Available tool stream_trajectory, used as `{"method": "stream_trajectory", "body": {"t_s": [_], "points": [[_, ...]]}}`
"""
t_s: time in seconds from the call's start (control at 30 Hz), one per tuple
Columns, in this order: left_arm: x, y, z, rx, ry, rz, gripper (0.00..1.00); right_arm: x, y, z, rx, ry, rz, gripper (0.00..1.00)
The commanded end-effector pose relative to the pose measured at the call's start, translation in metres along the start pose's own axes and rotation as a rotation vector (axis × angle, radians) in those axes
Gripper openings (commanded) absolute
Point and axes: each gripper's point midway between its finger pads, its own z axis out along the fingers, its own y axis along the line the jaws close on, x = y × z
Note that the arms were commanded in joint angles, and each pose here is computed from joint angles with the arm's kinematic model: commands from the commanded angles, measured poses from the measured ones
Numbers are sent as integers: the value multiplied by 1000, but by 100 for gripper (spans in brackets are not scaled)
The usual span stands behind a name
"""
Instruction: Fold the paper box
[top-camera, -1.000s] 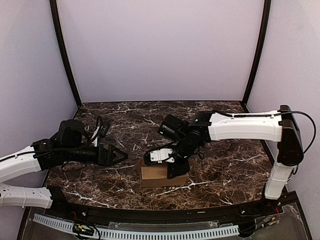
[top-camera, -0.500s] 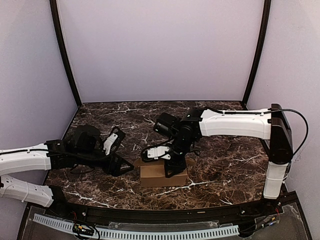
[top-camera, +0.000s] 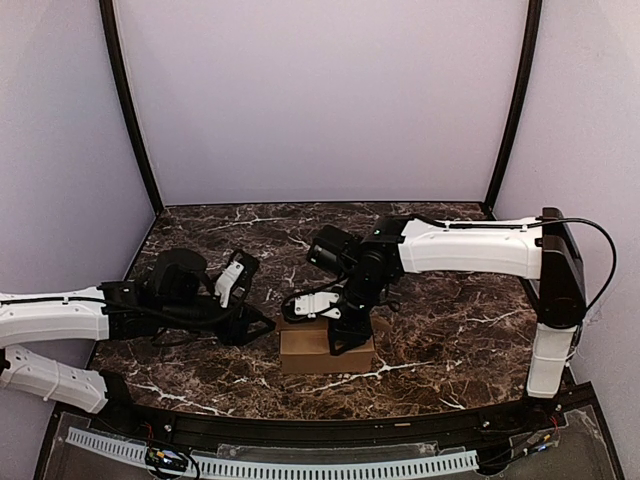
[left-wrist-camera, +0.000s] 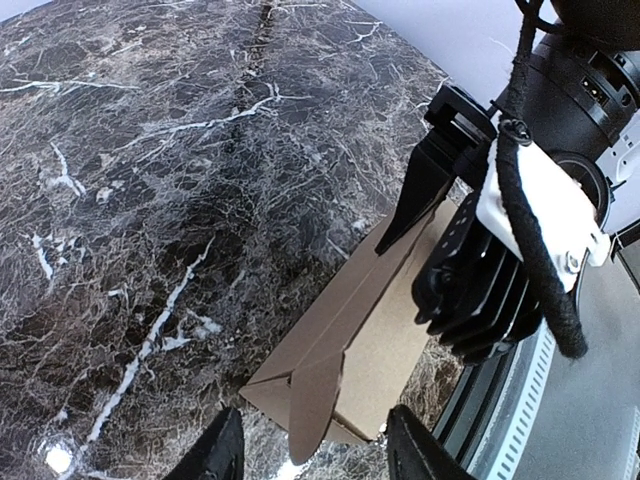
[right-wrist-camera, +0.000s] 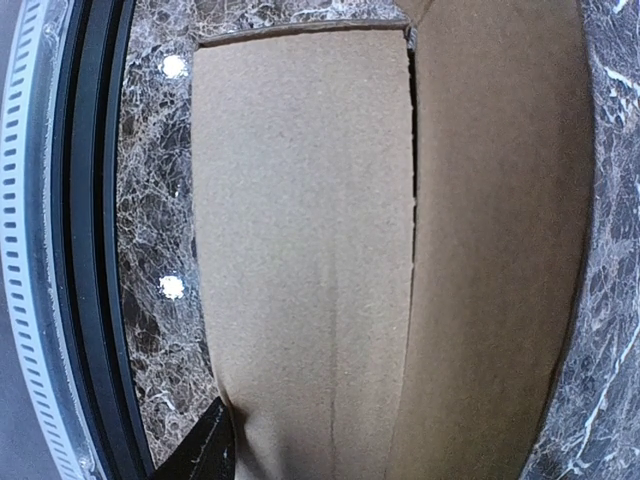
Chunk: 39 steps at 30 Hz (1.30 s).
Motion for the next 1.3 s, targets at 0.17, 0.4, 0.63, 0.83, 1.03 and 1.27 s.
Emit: {"method": "stream_trajectory", "body": {"t_s": [0.17, 0.4, 0.63, 0.83, 1.03, 1.27], "points": [[-2, -19, 13, 50, 3, 20, 39, 5, 2, 12, -17, 4, 30, 40], [0, -26, 16, 54, 11, 19, 34, 5, 1, 13, -10, 2, 32, 40], [0, -36, 20, 75, 3, 13, 31, 4, 0, 16, -3, 4, 35, 40], [6, -31, 25, 52, 12, 9, 28, 6, 1, 17, -1, 8, 35, 41], [8, -15, 19, -39, 18, 24, 26, 7, 0, 18, 1, 9, 40, 41], [9, -9, 14, -73, 12, 38, 28, 7, 2, 19, 2, 6, 36, 42]]}}
